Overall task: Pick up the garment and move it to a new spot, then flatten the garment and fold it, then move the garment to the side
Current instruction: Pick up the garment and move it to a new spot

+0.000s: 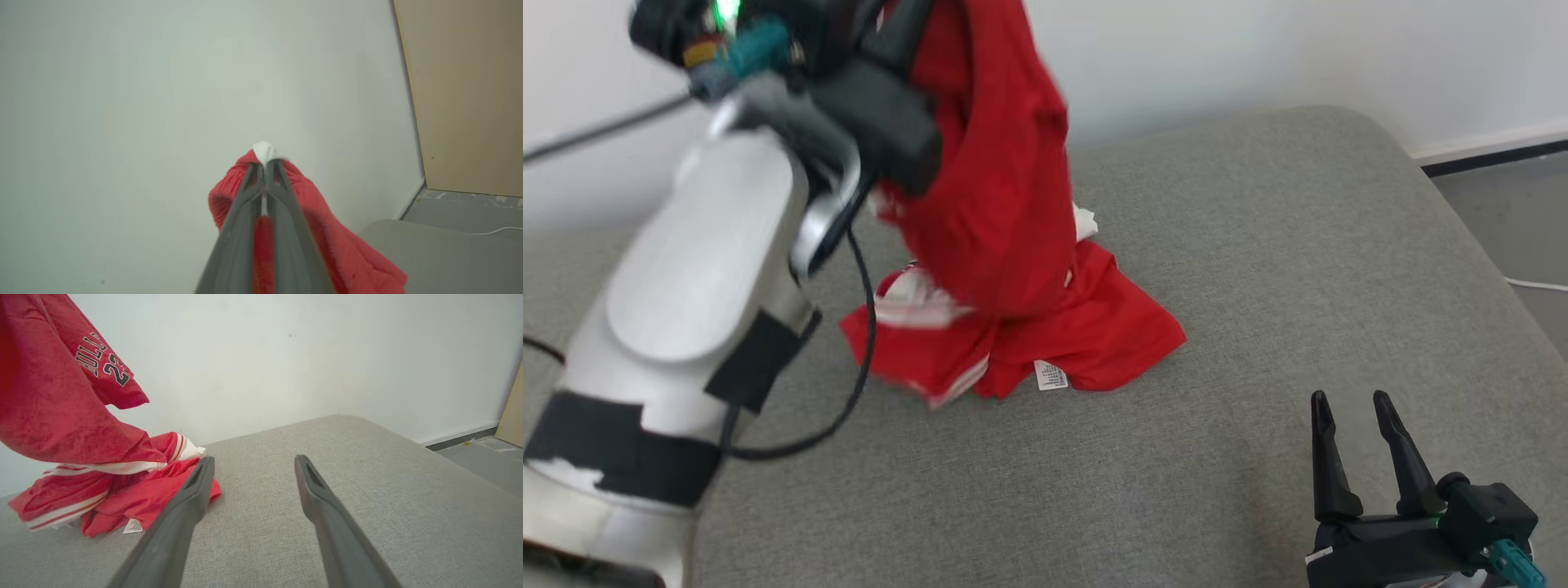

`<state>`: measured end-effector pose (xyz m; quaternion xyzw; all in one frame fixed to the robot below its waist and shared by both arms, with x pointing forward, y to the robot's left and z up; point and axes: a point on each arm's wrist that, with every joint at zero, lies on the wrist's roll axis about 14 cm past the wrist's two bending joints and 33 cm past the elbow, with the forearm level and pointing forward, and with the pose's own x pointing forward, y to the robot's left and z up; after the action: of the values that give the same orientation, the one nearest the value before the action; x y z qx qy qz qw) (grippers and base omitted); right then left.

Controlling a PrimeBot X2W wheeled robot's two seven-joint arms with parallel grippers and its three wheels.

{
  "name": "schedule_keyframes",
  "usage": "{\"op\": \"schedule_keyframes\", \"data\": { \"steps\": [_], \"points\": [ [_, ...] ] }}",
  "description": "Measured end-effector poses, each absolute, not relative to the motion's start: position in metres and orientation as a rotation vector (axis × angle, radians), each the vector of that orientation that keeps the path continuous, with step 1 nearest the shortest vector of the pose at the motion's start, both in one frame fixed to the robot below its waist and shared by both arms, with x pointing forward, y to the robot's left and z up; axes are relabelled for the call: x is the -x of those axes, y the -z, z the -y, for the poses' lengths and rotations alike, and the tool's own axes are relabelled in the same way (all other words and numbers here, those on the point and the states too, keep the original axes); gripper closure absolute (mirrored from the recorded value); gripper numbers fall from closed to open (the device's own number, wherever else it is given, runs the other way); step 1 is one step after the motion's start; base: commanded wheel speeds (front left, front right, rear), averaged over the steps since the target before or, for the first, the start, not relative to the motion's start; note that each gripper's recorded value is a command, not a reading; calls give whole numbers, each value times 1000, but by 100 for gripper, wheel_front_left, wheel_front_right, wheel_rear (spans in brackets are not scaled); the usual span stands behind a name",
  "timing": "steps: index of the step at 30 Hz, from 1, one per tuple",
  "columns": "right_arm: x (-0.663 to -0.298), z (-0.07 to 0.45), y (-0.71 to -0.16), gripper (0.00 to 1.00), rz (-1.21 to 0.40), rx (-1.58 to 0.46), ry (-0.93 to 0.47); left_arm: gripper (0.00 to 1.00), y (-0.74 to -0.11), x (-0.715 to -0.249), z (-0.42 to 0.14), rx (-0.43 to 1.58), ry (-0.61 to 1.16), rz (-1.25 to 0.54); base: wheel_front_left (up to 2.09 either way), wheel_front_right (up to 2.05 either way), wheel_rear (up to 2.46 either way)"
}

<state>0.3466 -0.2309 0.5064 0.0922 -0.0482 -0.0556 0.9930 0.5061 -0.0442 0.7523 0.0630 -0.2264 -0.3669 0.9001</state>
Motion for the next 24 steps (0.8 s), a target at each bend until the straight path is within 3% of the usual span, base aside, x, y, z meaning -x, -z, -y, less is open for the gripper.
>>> {"op": "schedule_keyframes", "data": {
  "steps": [5,12,24],
  "points": [
    [-341,240,-500,0,79,-188,144,100,-813,-495,63,-95,803,603,0,0,0],
    [-342,239,-499,0,76,-188,142,100,-836,-495,53,-111,778,654,0,0,0],
    [-382,191,-512,0,111,-162,-22,100,-796,-530,-94,-139,441,544,0,0,0]
  ]
}}
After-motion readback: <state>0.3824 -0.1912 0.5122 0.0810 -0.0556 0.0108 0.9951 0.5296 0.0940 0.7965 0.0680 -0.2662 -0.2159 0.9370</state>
